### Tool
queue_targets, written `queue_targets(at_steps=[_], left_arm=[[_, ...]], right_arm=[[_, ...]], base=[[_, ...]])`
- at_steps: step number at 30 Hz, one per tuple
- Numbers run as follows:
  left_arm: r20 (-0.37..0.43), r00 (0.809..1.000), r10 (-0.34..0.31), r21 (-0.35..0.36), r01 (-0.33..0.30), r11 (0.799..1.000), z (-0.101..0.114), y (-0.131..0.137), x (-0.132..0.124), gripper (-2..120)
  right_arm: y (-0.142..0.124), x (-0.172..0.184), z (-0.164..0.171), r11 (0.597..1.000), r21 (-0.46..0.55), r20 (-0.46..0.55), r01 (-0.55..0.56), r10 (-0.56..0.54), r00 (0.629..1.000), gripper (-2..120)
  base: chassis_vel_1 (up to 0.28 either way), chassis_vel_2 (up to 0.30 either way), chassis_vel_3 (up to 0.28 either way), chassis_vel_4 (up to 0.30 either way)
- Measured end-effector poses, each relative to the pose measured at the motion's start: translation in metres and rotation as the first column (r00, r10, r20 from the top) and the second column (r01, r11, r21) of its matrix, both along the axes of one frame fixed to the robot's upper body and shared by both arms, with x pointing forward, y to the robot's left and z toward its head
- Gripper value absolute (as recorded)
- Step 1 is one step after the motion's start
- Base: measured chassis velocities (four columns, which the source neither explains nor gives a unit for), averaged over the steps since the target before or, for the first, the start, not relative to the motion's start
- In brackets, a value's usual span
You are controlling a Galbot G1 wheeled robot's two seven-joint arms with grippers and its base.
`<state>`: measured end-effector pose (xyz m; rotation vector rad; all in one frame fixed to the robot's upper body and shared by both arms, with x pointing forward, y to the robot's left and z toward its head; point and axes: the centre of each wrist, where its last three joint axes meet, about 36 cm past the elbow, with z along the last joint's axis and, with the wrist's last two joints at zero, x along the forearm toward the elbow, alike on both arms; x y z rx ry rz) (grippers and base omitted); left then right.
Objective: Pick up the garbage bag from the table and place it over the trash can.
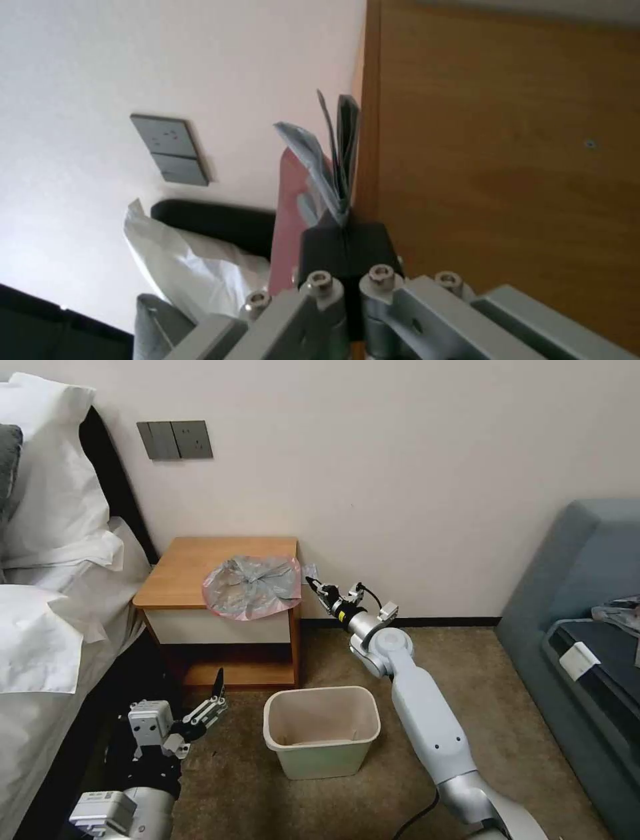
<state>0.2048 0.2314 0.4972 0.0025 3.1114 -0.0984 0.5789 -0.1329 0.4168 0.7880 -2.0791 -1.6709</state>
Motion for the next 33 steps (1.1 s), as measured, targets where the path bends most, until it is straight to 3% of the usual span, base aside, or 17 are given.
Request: queue_targets(at_steps=[8, 10, 13, 15, 17, 20, 26, 28, 33], left_arm=[[0.010, 1.000, -0.018, -0.007, 0.018, 1.000, 0.000, -0.003, 0.000, 100], [0.015, 0.999, -0.030, -0.014, 0.030, 0.999, 0.000, -0.006, 0.002, 100], [0.016, 0.999, -0.038, -0.014, 0.038, 0.999, 0.000, -0.006, 0.002, 100], [0.022, 0.998, -0.052, -0.008, 0.052, 0.999, 0.001, -0.006, 0.003, 100], [0.022, 0.998, -0.052, -0.008, 0.052, 0.999, 0.001, -0.006, 0.003, 100], [0.034, 0.997, -0.075, -0.007, 0.075, 0.997, 0.002, -0.007, 0.006, 100], [0.046, 0.995, -0.088, -0.006, 0.089, 0.996, 0.004, -0.007, 0.009, 100], [0.048, 0.995, -0.091, -0.006, 0.091, 0.996, 0.002, -0.007, 0.011, 100], [0.046, 0.995, -0.093, -0.007, 0.094, 0.996, -0.001, -0.006, 0.013, 100]], right_arm=[[-0.017, -0.070, -0.002, 1.000, -0.006, -0.032, -0.006, 0.006, 0.999, 0], [-0.023, -0.110, 0.001, 1.000, -0.011, -0.041, -0.012, 0.012, 0.999, 0], [-0.026, -0.129, 0.004, 1.000, -0.020, -0.028, -0.017, 0.016, 0.999, 0], [-0.026, -0.165, 0.008, 0.999, -0.039, -0.015, -0.026, 0.026, 1.000, 0], [-0.026, -0.165, 0.008, 0.999, -0.039, -0.015, -0.026, 0.026, 1.000, 0], [-0.023, -0.223, 0.002, 0.992, -0.116, -0.081, -0.056, 0.047, 0.996, 0], [-0.024, -0.254, -0.002, 0.976, -0.205, -0.134, -0.066, 0.039, 0.990, 0], [-0.030, -0.268, -0.010, 0.951, -0.303, -0.135, -0.059, 0.019, 0.991, 0], [-0.036, -0.271, -0.016, 0.934, -0.355, -0.137, -0.047, -0.002, 0.991, 0]], base=[[0.000, 0.000, 0.000, 0.000], [0.000, 0.000, 0.000, 0.000], [0.000, 0.000, 0.000, 0.000], [0.000, 0.000, 0.000, 0.000], [0.000, 0.000, 0.000, 0.000], [0.000, 0.000, 0.000, 0.000], [0.000, 0.000, 0.000, 0.000], [0.000, 0.000, 0.000, 0.000], [0.000, 0.000, 0.000, 0.000]])
